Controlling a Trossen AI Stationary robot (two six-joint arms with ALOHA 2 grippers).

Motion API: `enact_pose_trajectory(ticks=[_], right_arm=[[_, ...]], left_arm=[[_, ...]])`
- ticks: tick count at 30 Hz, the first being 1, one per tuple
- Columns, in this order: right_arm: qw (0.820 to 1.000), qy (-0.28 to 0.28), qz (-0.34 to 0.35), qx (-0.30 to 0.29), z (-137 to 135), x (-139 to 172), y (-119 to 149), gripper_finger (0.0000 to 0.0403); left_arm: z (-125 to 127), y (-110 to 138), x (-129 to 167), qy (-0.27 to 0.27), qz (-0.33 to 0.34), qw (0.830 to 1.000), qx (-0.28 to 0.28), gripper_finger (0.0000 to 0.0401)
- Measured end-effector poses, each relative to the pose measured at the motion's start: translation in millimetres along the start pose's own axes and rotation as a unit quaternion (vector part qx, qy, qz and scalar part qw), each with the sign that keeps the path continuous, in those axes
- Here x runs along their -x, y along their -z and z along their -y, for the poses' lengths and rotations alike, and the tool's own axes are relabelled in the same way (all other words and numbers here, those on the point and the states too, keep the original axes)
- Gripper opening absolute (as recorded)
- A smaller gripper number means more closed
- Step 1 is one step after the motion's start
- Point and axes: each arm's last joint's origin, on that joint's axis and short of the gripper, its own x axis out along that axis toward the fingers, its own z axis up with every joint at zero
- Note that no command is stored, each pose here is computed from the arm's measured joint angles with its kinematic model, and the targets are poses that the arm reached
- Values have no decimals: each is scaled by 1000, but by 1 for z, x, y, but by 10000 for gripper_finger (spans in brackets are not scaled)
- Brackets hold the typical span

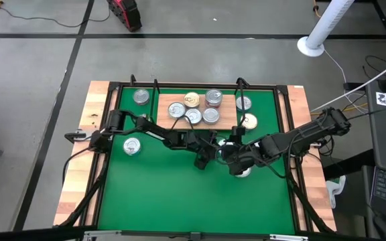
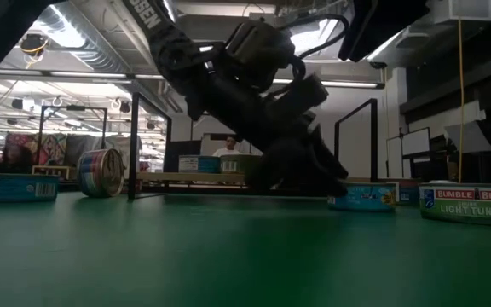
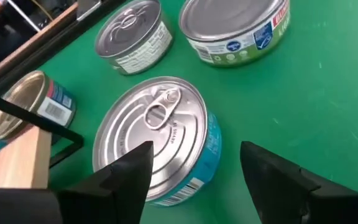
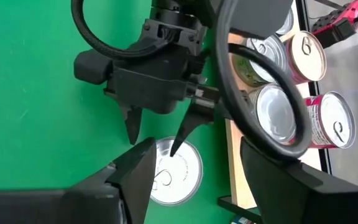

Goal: Stack canned seafood by type on shelf
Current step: Stack the yellow blue tuna can on top of the yellow blue tuna can on the shelf

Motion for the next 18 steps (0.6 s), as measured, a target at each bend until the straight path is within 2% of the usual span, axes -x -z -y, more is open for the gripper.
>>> enact_pose_trajectory(ticks=[10,18], right_arm=[[1000,-7,-1,0,0,0,0,232],[1000,-8,-1,0,0,0,0,232]], left_arm=[[2,5,-1,10,-19,999,-39,139],[2,4,0,-11,-33,998,-49,60]])
